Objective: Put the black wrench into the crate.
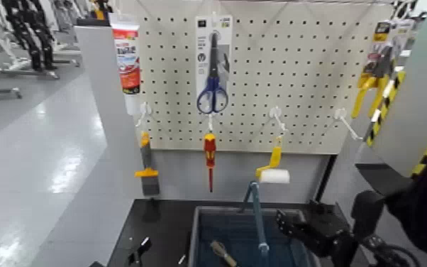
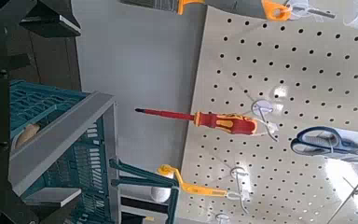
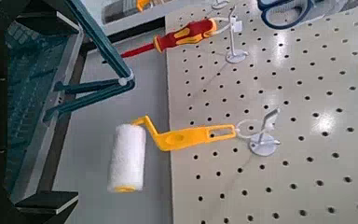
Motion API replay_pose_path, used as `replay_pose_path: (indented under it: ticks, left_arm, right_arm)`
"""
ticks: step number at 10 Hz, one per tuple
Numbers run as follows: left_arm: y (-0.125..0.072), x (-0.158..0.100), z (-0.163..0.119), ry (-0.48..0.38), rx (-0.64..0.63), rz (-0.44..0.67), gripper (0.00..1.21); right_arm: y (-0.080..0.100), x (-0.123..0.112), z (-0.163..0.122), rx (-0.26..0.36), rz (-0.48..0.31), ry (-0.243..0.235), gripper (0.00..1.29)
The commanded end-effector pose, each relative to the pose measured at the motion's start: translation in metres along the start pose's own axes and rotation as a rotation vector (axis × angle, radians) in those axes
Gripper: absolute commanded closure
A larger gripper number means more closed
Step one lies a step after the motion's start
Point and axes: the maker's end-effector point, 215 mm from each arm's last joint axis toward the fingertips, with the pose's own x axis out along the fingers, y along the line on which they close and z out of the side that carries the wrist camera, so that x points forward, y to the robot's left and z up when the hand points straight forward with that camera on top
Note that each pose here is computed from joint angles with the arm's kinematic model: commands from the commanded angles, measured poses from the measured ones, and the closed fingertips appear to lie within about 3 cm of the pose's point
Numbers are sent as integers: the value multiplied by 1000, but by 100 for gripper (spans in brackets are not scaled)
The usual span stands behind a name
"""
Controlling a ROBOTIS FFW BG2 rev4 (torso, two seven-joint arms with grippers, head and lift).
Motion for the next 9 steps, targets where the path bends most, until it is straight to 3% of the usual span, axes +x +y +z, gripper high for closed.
replay_pose_path:
  ticks: [1, 2, 5, 9]
  left_arm:
    - [1, -1, 1, -3, 1, 3, 10]
    - [2, -2, 1, -5, 1, 6, 10]
    - [2, -3, 1, -3, 4, 3, 10]
    - [2, -5, 1, -4, 4, 6, 10]
  right_arm:
    - [-4, -34, -6, -86, -133, -57, 6]
    - [-6, -48, -16, -92, -191, -64, 6]
    - [12, -80, -44, -74, -222, -75, 12]
    - [18, -110, -63, -70, -310, -75, 14]
